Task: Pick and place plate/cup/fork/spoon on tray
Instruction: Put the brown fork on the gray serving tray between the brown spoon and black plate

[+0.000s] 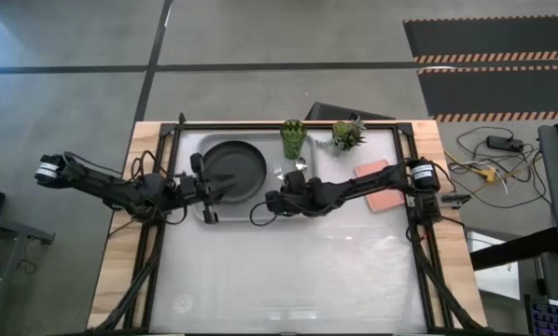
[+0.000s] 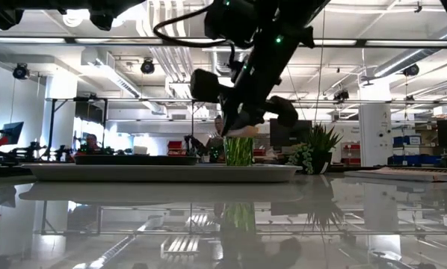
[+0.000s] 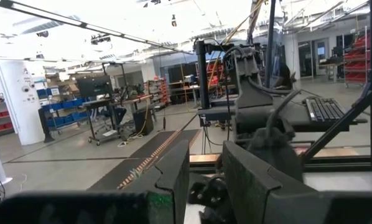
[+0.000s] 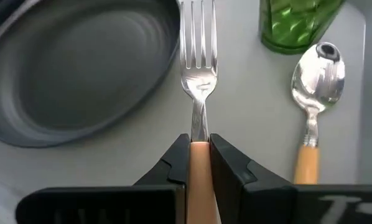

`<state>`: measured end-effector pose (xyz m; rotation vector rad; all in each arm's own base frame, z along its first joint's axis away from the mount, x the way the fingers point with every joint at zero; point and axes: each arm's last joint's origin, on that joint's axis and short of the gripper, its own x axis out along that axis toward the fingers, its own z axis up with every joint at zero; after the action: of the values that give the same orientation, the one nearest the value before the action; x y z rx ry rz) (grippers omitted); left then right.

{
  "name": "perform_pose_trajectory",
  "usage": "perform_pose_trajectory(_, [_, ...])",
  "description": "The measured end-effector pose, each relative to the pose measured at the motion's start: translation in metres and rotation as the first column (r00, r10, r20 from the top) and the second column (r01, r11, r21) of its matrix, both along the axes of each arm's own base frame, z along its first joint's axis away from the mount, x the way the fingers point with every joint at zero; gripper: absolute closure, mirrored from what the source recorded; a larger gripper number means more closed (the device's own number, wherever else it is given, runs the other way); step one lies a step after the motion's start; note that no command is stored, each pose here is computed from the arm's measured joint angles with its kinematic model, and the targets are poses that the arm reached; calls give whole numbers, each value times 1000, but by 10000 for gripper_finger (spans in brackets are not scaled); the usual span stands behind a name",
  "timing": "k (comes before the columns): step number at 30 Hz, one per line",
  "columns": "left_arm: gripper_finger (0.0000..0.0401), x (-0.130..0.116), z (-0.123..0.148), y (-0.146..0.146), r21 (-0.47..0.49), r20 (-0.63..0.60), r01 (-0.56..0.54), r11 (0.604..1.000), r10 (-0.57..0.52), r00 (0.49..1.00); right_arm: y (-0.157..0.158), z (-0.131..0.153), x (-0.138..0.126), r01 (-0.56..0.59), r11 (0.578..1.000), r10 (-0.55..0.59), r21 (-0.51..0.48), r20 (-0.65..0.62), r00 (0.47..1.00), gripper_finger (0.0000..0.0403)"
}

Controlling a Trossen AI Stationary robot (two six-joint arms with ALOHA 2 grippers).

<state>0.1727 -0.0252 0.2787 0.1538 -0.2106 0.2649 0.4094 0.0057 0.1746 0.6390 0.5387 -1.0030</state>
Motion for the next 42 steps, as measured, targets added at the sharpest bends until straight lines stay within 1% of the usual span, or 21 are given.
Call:
perform_pose_trajectory(3, [322,0,0,0,0,1,0,1000,0,1000,1,1,0,53,999,-54,5,48,997,374])
perform_pose_trajectory(7, [322,0,1,0,-1,5,0,1000,0,1000,-2,1,0,153,988,-152,-2,118,981,374])
perform_pose_trajectory(8, [322,0,1,0,-1,5,0,1000,0,1000,-2,2,0,163,987,-162,-2,132,978,374])
perform_pose_trajectory(14, [322,0,1,0,-1,5,1,1000,-1,1000,0,0,8,161,987,-163,25,212,964,374])
perform_pose_trajectory(17, [322,0,1,0,-1,6,1,1000,-1,1000,2,-12,16,163,986,-165,28,249,954,374])
perform_pose_trajectory(21, [322,-1,1,0,-1,6,0,1000,0,1000,2,-33,22,215,976,-217,38,261,941,374])
perform_pose_trajectory(25, [322,-1,1,0,-1,6,0,1000,0,1000,0,-39,24,272,962,-261,4,285,922,374])
perform_pose_trajectory(31, [322,-1,1,0,-1,7,0,1000,0,1000,-10,-40,25,263,963,-242,-60,236,941,374])
perform_pose_trajectory(35, [322,-1,1,0,-1,7,0,1000,0,1000,-16,-41,23,270,960,-250,-67,223,942,374])
perform_pose_trajectory(42, [322,-1,1,0,-1,7,0,1000,0,1000,-15,-43,22,267,961,-247,-73,205,947,374])
